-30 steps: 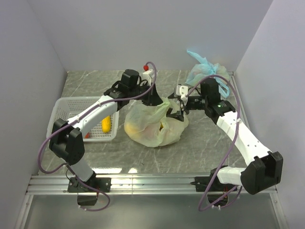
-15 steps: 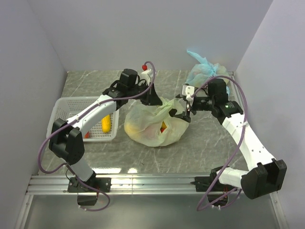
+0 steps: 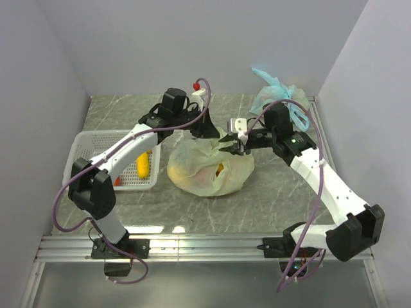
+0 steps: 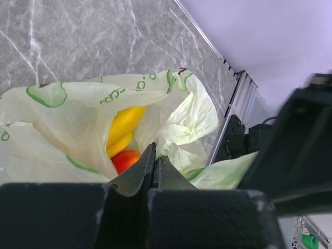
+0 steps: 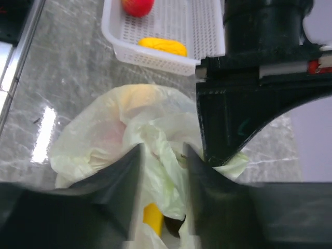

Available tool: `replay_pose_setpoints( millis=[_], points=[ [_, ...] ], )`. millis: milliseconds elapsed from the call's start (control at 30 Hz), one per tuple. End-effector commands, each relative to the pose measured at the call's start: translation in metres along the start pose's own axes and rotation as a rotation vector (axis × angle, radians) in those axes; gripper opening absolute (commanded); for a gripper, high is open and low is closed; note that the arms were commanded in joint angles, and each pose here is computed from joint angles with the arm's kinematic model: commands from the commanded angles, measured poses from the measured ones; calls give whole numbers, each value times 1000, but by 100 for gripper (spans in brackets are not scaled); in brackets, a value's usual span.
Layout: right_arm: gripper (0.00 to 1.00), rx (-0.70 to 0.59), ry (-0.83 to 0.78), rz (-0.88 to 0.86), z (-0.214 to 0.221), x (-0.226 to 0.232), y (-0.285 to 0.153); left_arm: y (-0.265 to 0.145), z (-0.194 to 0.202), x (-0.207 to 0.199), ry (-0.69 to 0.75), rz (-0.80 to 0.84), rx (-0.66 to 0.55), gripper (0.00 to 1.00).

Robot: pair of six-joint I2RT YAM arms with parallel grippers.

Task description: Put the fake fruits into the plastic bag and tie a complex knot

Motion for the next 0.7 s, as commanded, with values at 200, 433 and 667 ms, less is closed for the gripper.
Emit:
replay_pose_setpoints(
  millis=[200,433,667],
  points=[
    [0,134,36,92,32,-24,-11,-36,-19,-32,107,65,-44,0],
    [0,134,97,286,31,-38,-14,-64,9,-48,81,82,-26,0],
    [0,127,191,339,29,-38,-6,-45,53,-47,39,72,77,0]
  ],
)
Point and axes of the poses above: each gripper's point midway between its finger pads, its own y axis out along the fingers, its own x axis along the line the jaws close on, z = x × y, the point moved 9 cm from there along -y, back along the fingers, and after that the axes turned 8 degrees about -y, right-handed, at the moved point
